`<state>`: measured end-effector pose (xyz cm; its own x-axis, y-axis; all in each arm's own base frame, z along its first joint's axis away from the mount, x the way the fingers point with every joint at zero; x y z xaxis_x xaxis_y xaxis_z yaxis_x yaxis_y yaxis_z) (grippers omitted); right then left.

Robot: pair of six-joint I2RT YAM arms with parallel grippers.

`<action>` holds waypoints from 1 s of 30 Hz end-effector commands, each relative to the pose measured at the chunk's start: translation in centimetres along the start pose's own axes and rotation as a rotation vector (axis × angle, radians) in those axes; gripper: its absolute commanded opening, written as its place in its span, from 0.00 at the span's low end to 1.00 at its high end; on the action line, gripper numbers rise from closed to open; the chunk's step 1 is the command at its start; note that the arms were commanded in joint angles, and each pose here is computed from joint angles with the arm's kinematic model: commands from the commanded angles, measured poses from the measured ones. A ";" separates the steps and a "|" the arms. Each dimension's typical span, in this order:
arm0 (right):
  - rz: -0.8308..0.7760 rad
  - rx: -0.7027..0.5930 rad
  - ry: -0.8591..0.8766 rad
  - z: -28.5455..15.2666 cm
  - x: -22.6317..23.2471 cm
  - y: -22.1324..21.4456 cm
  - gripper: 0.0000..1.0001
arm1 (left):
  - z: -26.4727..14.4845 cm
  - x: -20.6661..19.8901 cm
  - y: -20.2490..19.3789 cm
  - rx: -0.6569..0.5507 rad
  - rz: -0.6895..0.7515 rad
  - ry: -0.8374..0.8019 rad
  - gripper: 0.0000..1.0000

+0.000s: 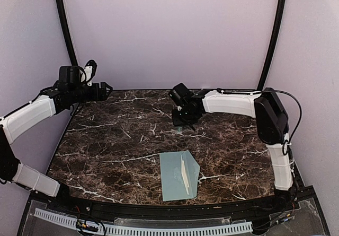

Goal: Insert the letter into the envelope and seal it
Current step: Pick up the solid glue from the center of the board.

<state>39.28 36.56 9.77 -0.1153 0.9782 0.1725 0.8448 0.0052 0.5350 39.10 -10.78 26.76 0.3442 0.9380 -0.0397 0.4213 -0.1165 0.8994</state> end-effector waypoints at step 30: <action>-0.178 0.082 0.951 -21.5 11.1 -0.2 0.13 | -6.5 -21.6 -2.2 -0.090 0.260 -1.051 0.73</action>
<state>29.09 41.15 28.70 -0.5477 0.5100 0.6633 0.8086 0.1190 0.5762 26.96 -27.68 28.15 0.9561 0.2387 -0.1700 0.2205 -0.2036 0.9539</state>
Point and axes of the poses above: each gripper's point midway between its finger pads, its own z axis out along the fingers, its own x axis along the line the jaws close on, y = z × x, the point moved 2 cm from there along -z, back along the fingers, and after that the axes turned 9 degrees about z, right-handed, at the moved point
